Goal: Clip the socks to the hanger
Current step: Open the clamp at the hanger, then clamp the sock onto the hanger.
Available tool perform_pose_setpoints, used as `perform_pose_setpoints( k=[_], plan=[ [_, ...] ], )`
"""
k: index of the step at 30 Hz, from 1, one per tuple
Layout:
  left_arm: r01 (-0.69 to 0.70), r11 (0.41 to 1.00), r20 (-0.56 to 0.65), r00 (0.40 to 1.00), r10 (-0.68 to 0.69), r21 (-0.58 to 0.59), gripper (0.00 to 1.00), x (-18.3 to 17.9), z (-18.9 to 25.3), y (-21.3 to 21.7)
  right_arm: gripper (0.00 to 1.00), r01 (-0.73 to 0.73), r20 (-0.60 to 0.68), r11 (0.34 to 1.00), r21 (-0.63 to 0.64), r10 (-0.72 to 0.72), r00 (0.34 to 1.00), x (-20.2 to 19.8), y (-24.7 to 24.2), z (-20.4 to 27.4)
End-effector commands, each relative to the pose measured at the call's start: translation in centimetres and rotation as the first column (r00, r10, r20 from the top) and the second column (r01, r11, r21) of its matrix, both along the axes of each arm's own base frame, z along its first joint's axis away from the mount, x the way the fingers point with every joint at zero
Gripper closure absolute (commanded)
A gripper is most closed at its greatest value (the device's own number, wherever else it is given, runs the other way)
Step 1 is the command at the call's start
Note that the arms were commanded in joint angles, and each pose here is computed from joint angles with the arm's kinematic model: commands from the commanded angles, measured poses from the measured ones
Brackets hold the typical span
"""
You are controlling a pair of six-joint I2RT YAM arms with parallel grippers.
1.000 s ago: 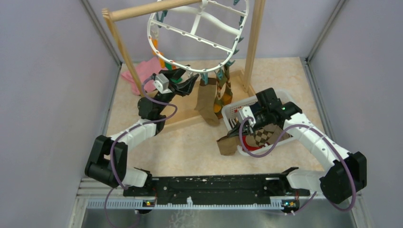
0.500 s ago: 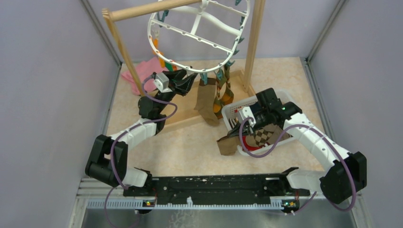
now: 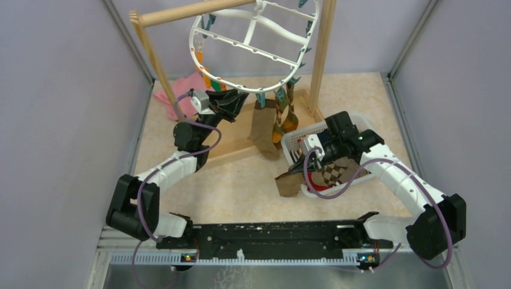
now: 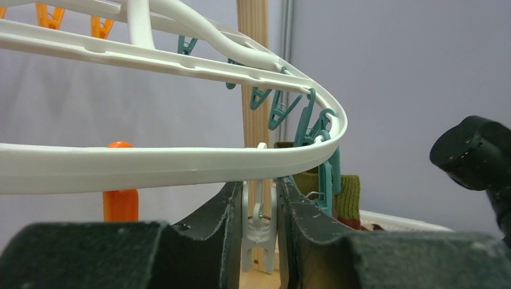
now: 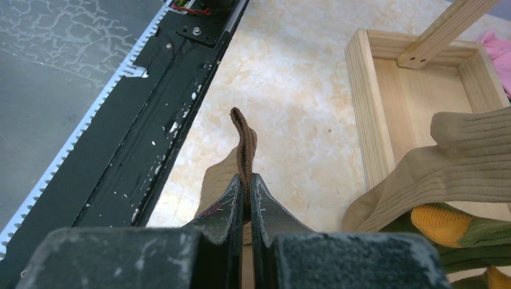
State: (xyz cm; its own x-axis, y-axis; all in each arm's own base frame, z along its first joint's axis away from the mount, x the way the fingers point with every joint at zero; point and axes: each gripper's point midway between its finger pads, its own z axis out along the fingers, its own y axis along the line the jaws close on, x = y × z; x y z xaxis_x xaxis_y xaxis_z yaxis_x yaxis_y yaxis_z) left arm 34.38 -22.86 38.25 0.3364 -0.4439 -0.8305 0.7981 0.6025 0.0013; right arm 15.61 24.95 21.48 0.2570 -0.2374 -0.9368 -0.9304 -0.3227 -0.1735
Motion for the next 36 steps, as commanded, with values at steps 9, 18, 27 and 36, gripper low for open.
perform_pose_setpoints(
  k=[9, 18, 27, 36],
  plan=[
    [0.055, 0.985, -0.195, 0.977, -0.086, -0.161, 0.91, -1.1, 1.8, 0.7, 1.00, 0.203, -0.188, 0.978, -0.039, -0.207, 0.960, 3.3, 3.5, 6.3],
    [0.067, 0.970, -0.286, 0.949, -0.135, -0.235, 0.92, -0.6, 1.7, 0.6, 1.00, 0.416, -0.199, 0.903, -0.108, -0.430, 0.881, 7.9, 7.3, 10.4],
    [0.082, 0.940, -0.356, 0.912, -0.204, -0.330, 0.94, -0.6, 1.8, 0.7, 1.00, 0.616, -0.321, 0.782, -0.094, -0.609, 0.725, 12.1, 9.9, 12.7],
    [0.107, 0.920, -0.358, 0.899, -0.252, -0.377, 0.94, -1.2, 2.7, 0.8, 1.00, 0.679, -0.429, 0.734, 0.010, -0.610, 0.666, 13.2, 11.1, 16.2]
  ],
)
